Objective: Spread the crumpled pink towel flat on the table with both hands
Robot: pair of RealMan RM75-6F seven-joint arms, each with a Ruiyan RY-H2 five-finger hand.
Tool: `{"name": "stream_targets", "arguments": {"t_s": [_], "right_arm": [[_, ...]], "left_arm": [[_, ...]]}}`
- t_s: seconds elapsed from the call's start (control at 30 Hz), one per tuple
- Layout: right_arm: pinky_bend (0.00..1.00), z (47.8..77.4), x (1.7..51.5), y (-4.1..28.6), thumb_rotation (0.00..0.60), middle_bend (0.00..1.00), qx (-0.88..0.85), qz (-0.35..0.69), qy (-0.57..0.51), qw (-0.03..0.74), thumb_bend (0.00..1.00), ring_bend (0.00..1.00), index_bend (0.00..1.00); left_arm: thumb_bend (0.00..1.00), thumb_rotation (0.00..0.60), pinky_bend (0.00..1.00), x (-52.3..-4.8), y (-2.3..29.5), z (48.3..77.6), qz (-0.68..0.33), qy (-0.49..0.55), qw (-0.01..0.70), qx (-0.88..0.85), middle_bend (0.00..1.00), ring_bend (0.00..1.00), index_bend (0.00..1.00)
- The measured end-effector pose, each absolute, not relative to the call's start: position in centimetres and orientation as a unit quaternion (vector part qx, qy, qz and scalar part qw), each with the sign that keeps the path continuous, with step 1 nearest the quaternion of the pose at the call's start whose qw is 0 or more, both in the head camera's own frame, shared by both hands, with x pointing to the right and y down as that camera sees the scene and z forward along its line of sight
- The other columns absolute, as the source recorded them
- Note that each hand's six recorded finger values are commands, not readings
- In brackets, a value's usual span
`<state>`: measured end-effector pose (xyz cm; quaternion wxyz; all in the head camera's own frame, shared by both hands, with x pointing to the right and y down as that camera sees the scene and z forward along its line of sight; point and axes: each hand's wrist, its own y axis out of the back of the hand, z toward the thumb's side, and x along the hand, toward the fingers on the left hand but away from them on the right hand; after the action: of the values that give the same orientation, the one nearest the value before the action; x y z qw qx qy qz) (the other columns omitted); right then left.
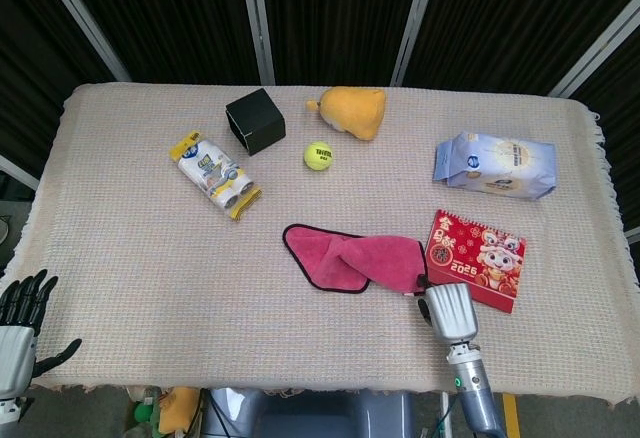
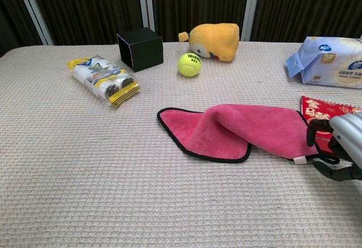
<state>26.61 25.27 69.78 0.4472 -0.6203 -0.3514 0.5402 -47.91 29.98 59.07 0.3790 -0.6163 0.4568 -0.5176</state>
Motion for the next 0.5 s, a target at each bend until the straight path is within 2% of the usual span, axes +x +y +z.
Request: {"name": "stream_targets", "arguments": {"t_s": [0.13,0.3,0.5], "right_arm": [[0.97,70.1,26.9,25.2,0.600,1.00,-0.617,0.545,-0.353,0.444,0.32,1.00,0.40],[0.97,70.6,27.1,25.3,0.600,1.00,-0.618,0.548,-0.354,0.439,0.32,1.00,0.26],[0.97,71.1,27.3,25.5,0.600,1.00,-0.619,0.550,-0.356,0.433,0.32,1.00,0.22]], "left_arm": [[0.00,0.600,0.00,-47.8,29.9,59.1,-0.517,0.457,0.379,-0.617,0.00,0.00,0.00],[0.00,0.600,0.00,-47.8,29.9,59.2,-0.518,0.457,0.376,-0.617,0.00,0.00,0.00],[0.00,0.600,0.00,-47.8,29.9,59.2,-0.518,0.458,0.375,-0.618,0.00,0.00,0.00]]}}
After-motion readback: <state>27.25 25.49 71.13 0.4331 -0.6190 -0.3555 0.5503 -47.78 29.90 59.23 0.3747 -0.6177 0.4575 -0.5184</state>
